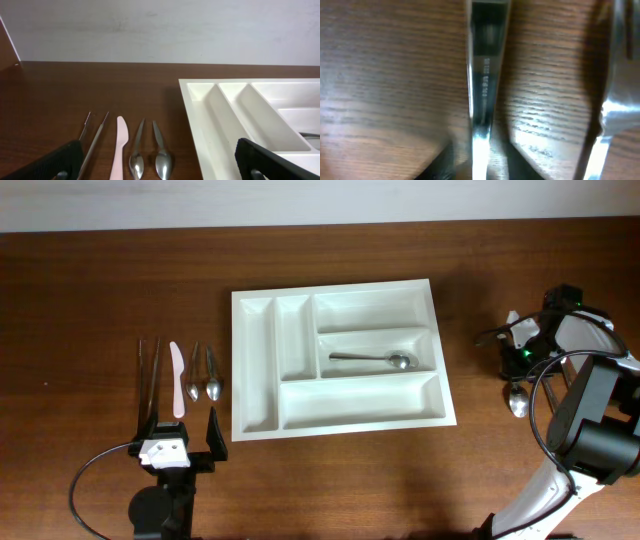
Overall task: Pack container
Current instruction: 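Move the right gripper back and grasp the second spoon, then place the second spoon with the right gripper beside the first spoon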
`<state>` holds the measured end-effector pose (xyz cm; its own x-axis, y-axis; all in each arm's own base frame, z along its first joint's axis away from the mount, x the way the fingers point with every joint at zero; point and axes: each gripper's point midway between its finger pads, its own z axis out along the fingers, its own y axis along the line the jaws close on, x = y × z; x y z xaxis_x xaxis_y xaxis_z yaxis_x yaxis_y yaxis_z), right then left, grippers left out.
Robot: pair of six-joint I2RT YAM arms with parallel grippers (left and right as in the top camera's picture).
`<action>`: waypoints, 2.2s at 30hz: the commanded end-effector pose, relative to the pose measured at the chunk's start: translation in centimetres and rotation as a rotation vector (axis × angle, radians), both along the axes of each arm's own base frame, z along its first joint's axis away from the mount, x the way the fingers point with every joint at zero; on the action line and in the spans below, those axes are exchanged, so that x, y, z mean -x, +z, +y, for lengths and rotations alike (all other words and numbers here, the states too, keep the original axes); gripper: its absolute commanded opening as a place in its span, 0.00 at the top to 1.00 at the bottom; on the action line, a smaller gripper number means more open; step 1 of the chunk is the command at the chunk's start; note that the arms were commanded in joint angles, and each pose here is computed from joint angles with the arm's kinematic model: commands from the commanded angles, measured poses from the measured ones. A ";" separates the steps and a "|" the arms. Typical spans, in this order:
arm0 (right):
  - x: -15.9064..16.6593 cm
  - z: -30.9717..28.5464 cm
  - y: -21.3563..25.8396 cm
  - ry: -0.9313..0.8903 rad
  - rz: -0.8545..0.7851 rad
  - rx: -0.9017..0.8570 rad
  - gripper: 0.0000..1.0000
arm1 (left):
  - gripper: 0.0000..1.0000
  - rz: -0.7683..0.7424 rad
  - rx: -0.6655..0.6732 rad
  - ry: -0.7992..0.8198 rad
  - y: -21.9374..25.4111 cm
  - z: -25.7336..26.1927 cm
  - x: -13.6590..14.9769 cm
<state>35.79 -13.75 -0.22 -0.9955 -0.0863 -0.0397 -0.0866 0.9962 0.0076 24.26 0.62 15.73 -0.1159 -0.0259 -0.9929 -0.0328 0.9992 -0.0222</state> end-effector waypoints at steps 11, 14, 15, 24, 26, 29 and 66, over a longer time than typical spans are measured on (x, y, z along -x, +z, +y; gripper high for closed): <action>-3.5 0.7 5.3 -0.036 -0.057 0.007 0.96 | 0.01 0.000 0.009 0.008 -0.2 0.1 0.0; -6.5 2.1 9.6 0.018 -0.136 0.029 0.96 | 0.01 -0.001 0.009 0.008 -0.2 0.1 0.0; -7.3 2.7 10.9 0.039 -0.161 0.034 0.96 | 0.01 -0.001 0.009 0.008 -0.2 0.1 0.0; -11.8 16.5 20.6 0.610 -0.404 -0.051 0.96 | 0.01 -0.001 0.009 0.008 -0.2 0.1 0.0; -11.1 19.8 20.7 0.790 -0.412 -0.077 0.96 | 0.01 0.000 0.009 0.008 -0.2 0.1 0.0; -9.8 23.8 20.2 1.000 -0.397 -0.098 0.96 | 0.01 0.000 0.009 0.008 -0.2 0.1 0.0; -3.9 29.2 7.4 1.273 -0.169 -0.180 0.47 | 0.01 0.000 0.009 0.008 -0.2 0.1 0.0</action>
